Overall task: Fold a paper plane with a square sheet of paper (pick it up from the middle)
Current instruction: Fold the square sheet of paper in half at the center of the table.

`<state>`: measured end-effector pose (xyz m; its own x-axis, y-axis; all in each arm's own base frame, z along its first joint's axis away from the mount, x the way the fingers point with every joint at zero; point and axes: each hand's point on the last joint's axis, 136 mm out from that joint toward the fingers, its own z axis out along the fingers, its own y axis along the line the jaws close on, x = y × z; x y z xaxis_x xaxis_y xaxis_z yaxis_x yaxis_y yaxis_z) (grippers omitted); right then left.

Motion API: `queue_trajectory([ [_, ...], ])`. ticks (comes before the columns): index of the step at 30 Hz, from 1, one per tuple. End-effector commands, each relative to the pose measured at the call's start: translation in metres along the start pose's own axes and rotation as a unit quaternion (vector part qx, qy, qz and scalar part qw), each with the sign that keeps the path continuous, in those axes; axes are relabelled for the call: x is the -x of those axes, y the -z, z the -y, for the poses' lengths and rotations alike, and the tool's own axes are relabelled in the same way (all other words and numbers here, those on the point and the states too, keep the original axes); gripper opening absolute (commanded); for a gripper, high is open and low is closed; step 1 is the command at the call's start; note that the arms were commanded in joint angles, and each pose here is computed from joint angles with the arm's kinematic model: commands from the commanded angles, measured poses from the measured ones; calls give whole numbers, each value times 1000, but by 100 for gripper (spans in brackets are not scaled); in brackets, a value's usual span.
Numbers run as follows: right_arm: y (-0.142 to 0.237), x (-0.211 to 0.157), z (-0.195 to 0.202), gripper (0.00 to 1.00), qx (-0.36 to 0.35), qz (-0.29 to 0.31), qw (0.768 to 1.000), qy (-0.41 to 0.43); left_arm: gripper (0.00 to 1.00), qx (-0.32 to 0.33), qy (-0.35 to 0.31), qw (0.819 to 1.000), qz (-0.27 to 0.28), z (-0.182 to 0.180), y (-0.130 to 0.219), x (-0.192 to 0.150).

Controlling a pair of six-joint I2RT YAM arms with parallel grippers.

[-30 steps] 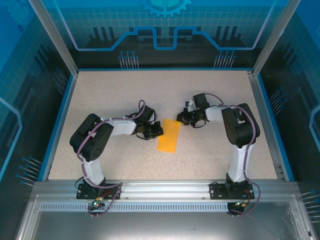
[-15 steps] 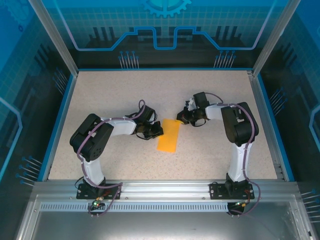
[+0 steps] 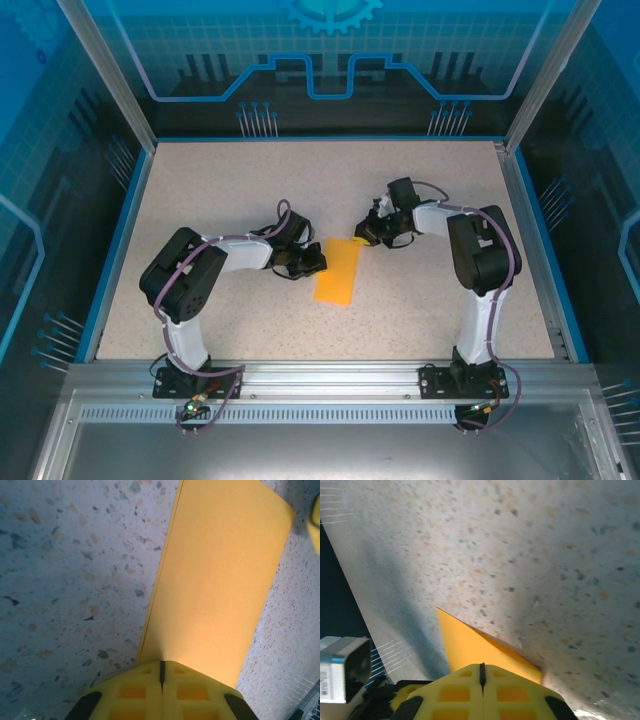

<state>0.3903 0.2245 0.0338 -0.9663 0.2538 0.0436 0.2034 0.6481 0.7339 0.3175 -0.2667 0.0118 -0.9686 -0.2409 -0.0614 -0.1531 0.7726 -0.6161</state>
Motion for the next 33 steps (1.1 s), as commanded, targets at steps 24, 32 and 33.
queue_trajectory([
  [24, 15, -1, -6, 10, -23, 2, 999, 36, 0, 44, 10, 998, -37, -20, -1, -25],
  [32, 51, -64, -7, 21, -58, 25, 994, 93, 11, -27, -29, 999, 28, 24, 29, -5],
  [33, 50, -75, -1, 23, -65, 21, 993, 94, 13, -35, -29, 998, 36, 28, 34, -4],
])
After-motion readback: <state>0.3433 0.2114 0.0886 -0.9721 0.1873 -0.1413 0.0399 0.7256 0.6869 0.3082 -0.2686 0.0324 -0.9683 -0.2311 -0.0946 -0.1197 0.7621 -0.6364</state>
